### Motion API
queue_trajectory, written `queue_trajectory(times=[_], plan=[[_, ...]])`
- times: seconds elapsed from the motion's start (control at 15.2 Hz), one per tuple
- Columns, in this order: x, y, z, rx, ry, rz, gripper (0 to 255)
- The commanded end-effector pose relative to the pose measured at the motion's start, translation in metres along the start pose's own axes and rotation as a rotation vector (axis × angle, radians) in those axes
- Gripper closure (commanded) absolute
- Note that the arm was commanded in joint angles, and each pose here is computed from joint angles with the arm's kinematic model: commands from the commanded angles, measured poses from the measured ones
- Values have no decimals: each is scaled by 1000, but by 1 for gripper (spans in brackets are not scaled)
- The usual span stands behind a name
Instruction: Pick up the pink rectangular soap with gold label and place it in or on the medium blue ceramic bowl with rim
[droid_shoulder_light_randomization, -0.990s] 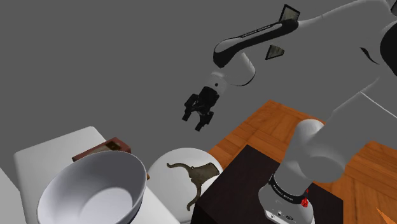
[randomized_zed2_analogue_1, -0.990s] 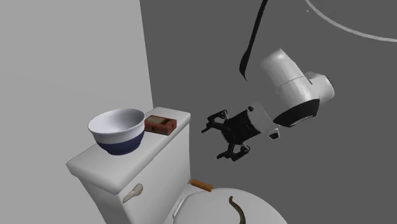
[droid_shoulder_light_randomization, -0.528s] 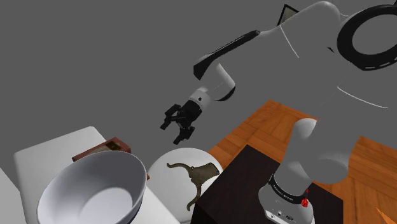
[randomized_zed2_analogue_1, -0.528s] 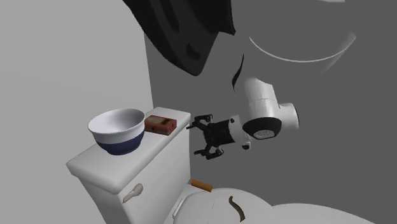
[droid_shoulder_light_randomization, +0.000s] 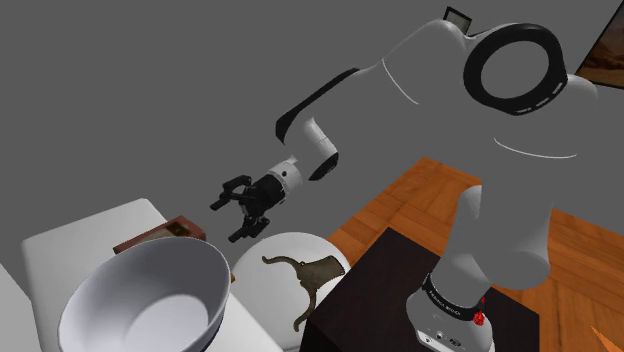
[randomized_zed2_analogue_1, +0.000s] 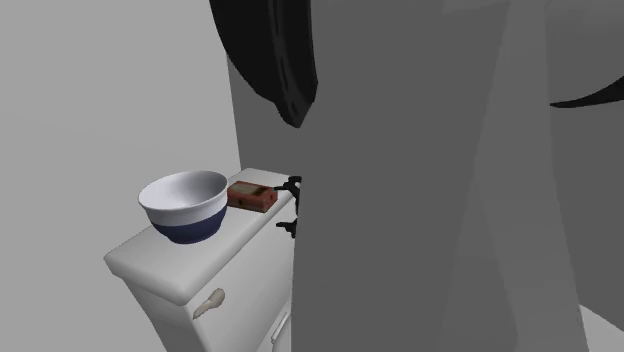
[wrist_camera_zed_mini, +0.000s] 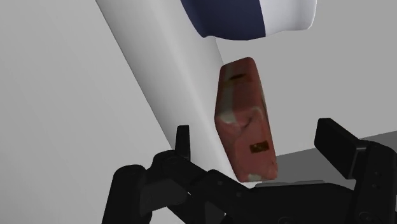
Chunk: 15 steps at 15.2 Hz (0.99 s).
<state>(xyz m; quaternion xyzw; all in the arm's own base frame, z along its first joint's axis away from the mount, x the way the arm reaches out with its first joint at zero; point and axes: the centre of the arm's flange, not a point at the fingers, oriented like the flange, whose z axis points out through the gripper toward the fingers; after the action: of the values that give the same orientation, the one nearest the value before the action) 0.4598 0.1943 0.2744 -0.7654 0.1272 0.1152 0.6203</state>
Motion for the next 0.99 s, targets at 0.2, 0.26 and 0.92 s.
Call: queue_trajectory(times=[0.2,0.26,0.92], plan=[[1,2,27,15,-1,2,0],[1,2,33,15,-1,2,0],[1,2,41,15,-1,2,255]])
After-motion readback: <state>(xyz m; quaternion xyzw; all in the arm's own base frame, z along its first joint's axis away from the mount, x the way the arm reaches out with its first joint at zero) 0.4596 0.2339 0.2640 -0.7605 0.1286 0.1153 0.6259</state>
